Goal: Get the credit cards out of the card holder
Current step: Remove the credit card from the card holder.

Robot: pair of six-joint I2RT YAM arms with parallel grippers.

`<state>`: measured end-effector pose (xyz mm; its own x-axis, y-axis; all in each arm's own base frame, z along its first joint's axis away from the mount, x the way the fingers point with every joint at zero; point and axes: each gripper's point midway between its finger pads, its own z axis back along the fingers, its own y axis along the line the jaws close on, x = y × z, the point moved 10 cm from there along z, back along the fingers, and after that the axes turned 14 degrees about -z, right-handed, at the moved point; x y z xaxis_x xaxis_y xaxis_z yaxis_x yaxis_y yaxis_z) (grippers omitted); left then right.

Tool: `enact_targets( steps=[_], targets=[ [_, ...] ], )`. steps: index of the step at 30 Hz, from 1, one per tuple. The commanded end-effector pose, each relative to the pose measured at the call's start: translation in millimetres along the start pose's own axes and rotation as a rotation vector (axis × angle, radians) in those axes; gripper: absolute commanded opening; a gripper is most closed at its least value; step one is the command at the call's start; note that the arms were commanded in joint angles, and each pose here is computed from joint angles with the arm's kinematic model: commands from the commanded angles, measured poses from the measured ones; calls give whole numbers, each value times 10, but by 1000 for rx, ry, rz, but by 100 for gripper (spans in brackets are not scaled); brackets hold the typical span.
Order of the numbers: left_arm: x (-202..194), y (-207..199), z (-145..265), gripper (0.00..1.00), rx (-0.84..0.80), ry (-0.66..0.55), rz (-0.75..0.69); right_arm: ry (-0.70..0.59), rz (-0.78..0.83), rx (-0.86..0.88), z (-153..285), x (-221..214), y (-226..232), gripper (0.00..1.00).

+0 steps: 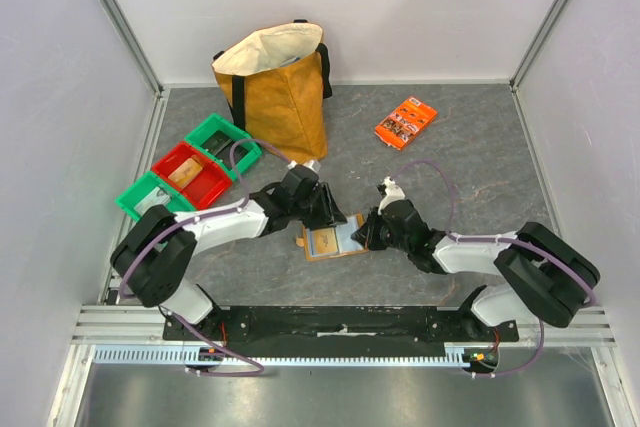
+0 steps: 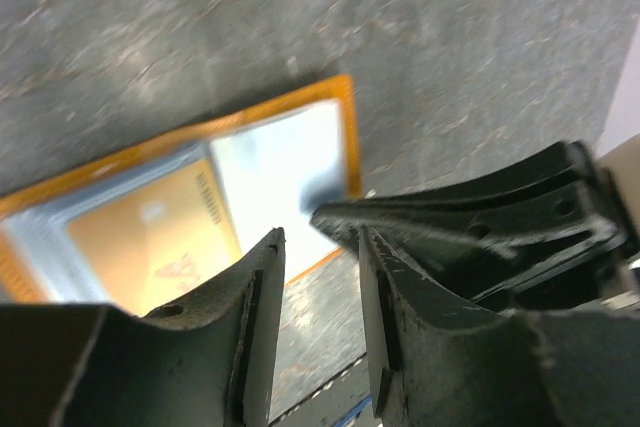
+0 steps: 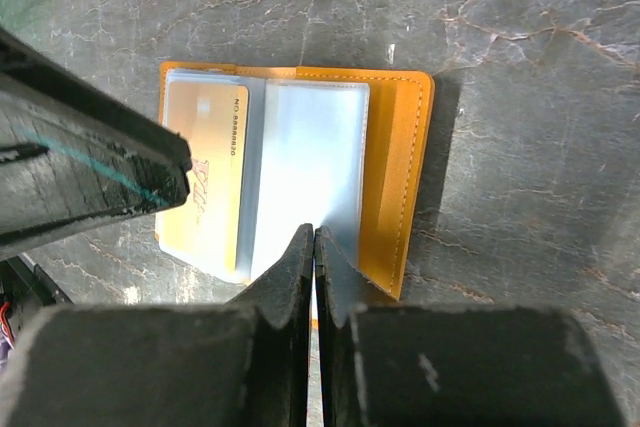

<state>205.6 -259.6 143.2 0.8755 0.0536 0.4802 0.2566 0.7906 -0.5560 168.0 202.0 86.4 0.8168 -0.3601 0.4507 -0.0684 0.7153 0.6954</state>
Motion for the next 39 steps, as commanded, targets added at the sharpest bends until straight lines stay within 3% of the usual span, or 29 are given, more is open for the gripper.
enact_targets(
  steps=[1, 6, 10, 22, 39],
  targets=[
    [-167, 201, 181, 41, 102, 22, -62, -4, 11, 71, -46, 99, 162, 7],
    [-261, 316, 288, 34, 164, 21, -97, 22, 30, 121, -86, 154, 295, 10],
    [-290, 364, 278, 19, 188, 32, -103, 33, 34, 148, -139, 183, 362, 11],
    [-399, 508, 234, 14, 240, 50, -80, 86, -21, 171, -270, 181, 272, 20],
    [-486, 598, 239, 9, 250, 75, -54, 161, -74, 236, -387, 141, 240, 21]
  ],
)
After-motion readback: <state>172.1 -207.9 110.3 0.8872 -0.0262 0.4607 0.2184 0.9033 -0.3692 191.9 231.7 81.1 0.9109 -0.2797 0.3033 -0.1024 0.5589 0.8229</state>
